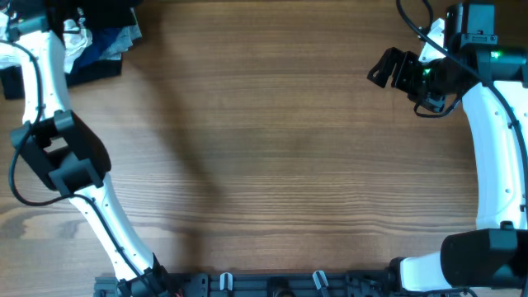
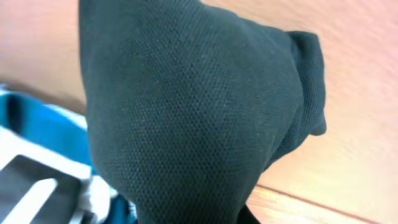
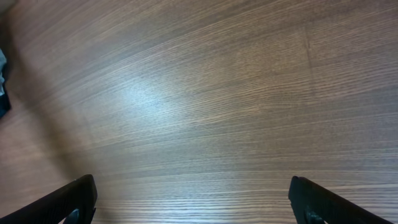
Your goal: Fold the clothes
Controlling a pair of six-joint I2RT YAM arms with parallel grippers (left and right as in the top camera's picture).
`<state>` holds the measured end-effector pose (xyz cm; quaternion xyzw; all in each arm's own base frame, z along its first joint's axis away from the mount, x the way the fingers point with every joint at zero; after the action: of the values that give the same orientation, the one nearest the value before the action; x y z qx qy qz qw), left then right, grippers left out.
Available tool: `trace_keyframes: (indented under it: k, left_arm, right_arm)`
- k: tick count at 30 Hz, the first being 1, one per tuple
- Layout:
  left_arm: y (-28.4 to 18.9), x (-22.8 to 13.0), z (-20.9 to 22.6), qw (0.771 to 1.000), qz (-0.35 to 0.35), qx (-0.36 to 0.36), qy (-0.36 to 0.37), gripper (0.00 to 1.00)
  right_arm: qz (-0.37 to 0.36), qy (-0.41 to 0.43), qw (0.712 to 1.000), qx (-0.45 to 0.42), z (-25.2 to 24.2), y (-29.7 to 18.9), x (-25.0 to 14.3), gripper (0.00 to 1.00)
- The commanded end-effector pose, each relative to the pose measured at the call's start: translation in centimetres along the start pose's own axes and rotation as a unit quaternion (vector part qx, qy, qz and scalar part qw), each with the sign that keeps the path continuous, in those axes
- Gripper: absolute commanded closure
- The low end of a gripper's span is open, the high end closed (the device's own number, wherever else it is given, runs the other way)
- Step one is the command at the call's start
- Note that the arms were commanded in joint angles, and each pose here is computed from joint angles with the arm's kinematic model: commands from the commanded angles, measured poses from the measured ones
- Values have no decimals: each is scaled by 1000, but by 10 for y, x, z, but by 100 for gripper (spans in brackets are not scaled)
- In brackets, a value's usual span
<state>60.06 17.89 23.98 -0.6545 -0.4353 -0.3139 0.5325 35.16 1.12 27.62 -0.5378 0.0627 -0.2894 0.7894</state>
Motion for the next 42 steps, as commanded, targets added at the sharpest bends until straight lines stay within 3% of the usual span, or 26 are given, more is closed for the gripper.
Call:
trace_keyframes:
  k: [1, 11, 22, 25, 31, 34, 35, 36, 42]
  left_arm:
    - [-47, 58, 1, 997, -71, 21, -25, 96]
    - [-59, 68, 4, 994, -82, 40, -60, 96]
    - [-78, 51, 57, 990, -43, 95, -93, 95]
    - [-83, 39, 77, 988, -20, 122, -97, 82]
    - [-78, 3, 125, 981, 23, 159, -112, 76]
    - [-71, -15, 145, 978, 37, 169, -119, 50]
    - [-69, -22, 152, 976, 42, 172, -123, 34]
    - [-67, -27, 158, 975, 47, 175, -127, 24]
    - [-71, -37, 171, 971, 58, 185, -139, 18]
  right_arm:
    - [2, 4, 1000, -9, -1, 5, 1, 0]
    - [2, 4, 1000, -9, -2, 5, 1, 0]
    - [3, 4, 1000, -12, -2, 5, 1, 0]
    - [4, 4, 1000, -12, -2, 5, 0, 0]
    - [5, 5, 1000, -13, -3, 5, 0, 0]
    - [8, 6, 1000, -14, -3, 4, -1, 0]
    - [10, 6, 1000, -15, -4, 4, -2, 0]
    - [10, 6, 1000, -16, -4, 4, -2, 1]
    - [14, 8, 1000, -17, -4, 4, -3, 1]
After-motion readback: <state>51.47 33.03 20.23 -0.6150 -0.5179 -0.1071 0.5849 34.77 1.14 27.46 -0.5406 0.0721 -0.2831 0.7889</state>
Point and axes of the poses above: each gripper's point midway between its finger pads, its own y axis out along the fingers, its own z axis along the line the jaws close on, x = y × z, the point moved 6 cm from there along -y, back along the fingers, and after that the axes turned 12 degrees about y, right-handed, at the moved point
